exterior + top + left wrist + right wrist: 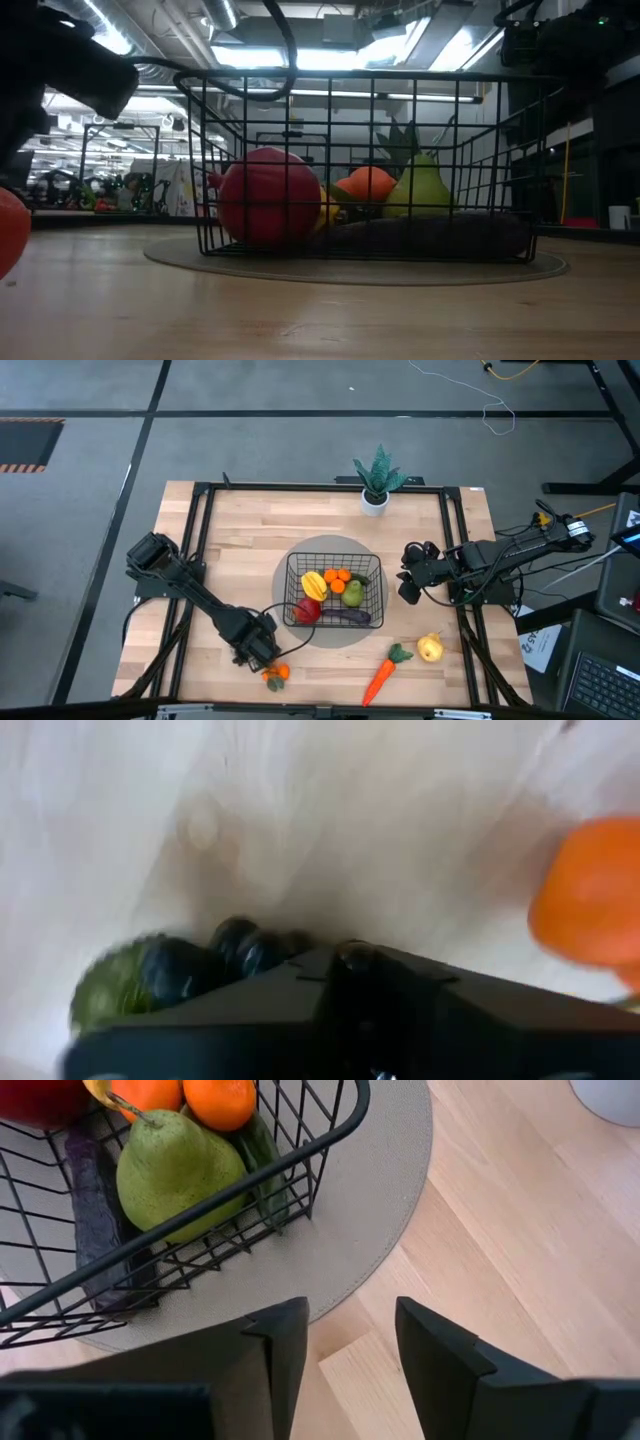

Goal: Build produce basket
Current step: Put the grapes into the black wire basket

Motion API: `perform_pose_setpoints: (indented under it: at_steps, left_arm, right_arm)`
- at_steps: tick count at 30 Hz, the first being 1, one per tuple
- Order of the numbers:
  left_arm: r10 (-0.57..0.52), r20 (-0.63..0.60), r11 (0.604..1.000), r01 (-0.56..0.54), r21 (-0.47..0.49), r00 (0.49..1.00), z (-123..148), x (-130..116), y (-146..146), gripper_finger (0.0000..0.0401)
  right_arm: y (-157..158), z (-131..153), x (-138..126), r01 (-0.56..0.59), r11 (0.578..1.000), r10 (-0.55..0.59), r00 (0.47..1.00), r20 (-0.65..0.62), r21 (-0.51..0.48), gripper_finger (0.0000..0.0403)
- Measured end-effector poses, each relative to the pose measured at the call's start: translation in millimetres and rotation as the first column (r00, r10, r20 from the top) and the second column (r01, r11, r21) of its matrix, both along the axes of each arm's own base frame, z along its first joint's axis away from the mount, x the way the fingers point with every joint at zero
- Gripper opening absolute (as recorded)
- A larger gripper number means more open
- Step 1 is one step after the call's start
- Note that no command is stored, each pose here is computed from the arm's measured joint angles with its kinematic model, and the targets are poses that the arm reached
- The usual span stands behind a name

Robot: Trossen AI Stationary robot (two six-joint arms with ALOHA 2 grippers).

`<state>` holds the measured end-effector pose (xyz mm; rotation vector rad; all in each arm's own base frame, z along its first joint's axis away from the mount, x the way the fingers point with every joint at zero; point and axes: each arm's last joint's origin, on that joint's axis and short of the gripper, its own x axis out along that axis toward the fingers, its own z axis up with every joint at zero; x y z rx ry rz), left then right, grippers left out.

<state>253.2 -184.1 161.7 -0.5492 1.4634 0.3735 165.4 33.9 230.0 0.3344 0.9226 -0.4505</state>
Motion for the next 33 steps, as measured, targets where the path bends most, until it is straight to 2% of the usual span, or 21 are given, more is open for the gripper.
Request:
perform_pose_setpoints:
  at_steps: [3,7,13,18,24,26,30,33]
  left_arm:
    - [-0.001,-0.025,0.999,0.000,-0.037,1.000,0.1,-0.1,-0.4,0.0011]
    - [-0.002,-0.029,0.999,0.001,-0.046,1.000,0.3,0.6,0.4,0.0006]
    - [-0.023,-0.088,0.992,0.012,-0.124,0.996,8.9,0.1,8.8,0.0002]
    - [-0.081,-0.095,0.978,0.060,-0.201,0.992,28.8,-2.8,24.5,0.0001]
    - [-0.006,-0.119,0.961,-0.027,-0.277,0.993,62.6,-15.0,49.8,0.0001]
    - [-0.030,-0.055,0.957,0.013,-0.289,0.998,74.8,-18.6,56.5,0.0000]
    - [-0.166,0.143,0.933,0.203,-0.298,0.976,101.3,-26.1,72.3,0.0000]
    - [-0.148,0.269,0.937,0.222,-0.270,0.952,120.9,-31.8,90.6,0.0000]
  right_arm:
    - [0.0,0.0,0.0,0.000,1.000,0.000,1.000,0.000,0.000,0.0145]
    - [0.0,0.0,0.1,0.000,1.000,0.000,1.000,0.001,0.000,0.0145]
    - [0.1,0.1,0.2,0.001,1.000,-0.001,1.000,0.003,0.001,0.0145]
    - [0.5,1.0,1.8,0.001,1.000,-0.001,1.000,0.022,0.006,0.0145]
    - [0.7,1.5,2.6,0.000,1.000,-0.001,1.000,0.031,0.008,0.0145]
    - [0.7,1.6,2.7,0.000,1.000,0.000,1.000,0.031,0.008,0.0145]
    - [0.7,1.5,2.6,-0.003,1.000,0.002,1.000,0.030,0.005,0.0145]
    - [0.7,1.5,2.6,-0.006,1.000,0.006,1.000,0.029,0.003,0.0145]
